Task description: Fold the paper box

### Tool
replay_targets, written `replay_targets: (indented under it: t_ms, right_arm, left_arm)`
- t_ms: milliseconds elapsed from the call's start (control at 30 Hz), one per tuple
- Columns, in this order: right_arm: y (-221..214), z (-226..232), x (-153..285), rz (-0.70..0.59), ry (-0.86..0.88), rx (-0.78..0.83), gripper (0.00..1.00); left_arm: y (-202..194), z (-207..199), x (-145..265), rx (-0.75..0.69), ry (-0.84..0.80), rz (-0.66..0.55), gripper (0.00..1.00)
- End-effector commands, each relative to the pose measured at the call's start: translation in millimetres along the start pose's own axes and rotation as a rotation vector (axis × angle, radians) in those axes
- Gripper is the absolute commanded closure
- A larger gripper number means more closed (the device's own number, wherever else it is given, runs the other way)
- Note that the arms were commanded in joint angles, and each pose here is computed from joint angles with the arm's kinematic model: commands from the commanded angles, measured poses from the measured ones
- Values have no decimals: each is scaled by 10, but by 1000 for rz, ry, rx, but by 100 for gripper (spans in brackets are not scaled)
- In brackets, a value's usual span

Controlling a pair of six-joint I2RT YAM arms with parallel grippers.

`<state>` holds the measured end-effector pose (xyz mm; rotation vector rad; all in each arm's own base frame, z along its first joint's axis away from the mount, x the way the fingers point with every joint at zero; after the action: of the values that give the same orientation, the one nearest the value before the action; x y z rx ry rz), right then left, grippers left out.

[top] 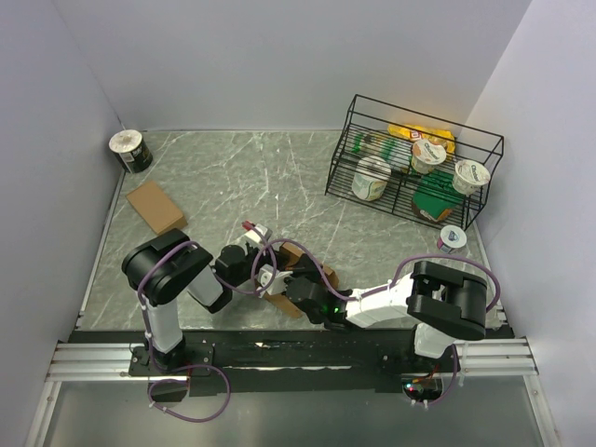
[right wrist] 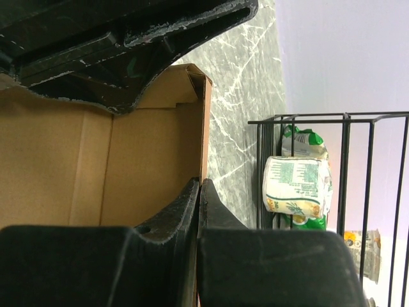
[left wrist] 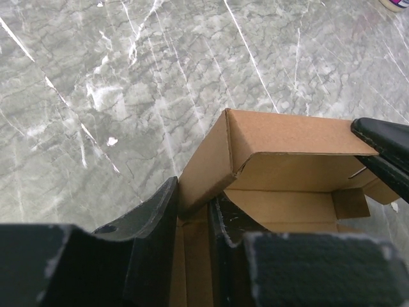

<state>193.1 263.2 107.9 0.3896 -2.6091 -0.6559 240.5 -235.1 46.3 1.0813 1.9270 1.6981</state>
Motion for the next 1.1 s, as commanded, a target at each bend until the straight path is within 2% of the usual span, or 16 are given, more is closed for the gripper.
replay_targets:
  t_ms: [0,233,533,1067]
  right_arm:
    - [-53,278,12,-4,157,-9,100]
    - [-63,288,13,-2,160,-9,100]
    - [-73,284,19,1,158,-11,100]
    - [-82,286,23,4,152,-13,100]
  left_arm:
    - [889,-217,-70,-68,-118,-447,80]
    - [884,-117,-76,-2,-3,-449,87]
    - [799,-5,-61,39,204,-409,87]
    - [674,220,16,110,430,-355,92]
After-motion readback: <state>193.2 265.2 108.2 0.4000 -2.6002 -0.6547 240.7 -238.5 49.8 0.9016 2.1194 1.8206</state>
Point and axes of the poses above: each gripper's point midway between its finger pads, its own x axis back along the fingers, its own z axis along the line the jaws close on, y = z × x, the point moved 6 cm from there along x, back along the fingers, and after that the axes turned 7 degrees about -x, right-handed, at the moved point
